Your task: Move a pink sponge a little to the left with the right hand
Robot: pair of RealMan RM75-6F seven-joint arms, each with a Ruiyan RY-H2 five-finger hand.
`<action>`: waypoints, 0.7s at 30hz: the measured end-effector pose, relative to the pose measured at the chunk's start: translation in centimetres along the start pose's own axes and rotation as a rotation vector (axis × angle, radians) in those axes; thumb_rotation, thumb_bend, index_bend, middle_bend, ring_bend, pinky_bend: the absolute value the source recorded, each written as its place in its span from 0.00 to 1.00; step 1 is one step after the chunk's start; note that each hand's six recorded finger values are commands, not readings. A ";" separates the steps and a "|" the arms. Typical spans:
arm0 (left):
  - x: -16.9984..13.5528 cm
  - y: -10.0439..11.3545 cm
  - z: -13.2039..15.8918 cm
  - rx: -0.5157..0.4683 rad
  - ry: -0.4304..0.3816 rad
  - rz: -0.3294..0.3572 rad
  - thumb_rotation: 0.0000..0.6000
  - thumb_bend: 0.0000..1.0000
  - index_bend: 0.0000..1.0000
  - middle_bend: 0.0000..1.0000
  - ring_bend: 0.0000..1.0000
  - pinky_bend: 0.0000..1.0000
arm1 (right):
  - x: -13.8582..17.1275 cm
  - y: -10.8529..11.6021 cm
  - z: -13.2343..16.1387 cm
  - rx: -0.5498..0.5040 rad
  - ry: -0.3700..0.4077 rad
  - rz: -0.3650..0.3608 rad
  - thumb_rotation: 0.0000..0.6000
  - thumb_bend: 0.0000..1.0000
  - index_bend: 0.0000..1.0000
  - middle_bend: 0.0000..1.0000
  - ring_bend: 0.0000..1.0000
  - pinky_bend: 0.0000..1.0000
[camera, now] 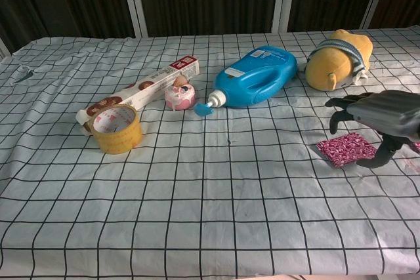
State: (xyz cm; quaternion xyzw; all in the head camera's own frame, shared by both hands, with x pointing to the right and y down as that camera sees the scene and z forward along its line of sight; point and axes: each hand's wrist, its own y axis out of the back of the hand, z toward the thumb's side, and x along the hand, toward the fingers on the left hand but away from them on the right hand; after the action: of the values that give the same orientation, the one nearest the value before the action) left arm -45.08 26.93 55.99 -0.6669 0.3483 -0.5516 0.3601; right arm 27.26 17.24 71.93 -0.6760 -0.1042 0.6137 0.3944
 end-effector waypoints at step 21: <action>0.3 -0.4 0.3 0.004 -0.005 -0.017 1.00 0.45 0.00 0.06 0.01 0.00 | 5.4 -2.5 -10.4 -0.031 -0.179 0.018 1.00 0.21 0.26 0.00 0.00 0.10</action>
State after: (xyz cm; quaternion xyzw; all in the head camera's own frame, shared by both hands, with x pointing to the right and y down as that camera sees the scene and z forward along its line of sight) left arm -44.73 26.88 56.45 -0.6706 0.3407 -0.5534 0.3576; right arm 38.81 18.05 68.87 -0.6253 -0.1423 0.6736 0.3674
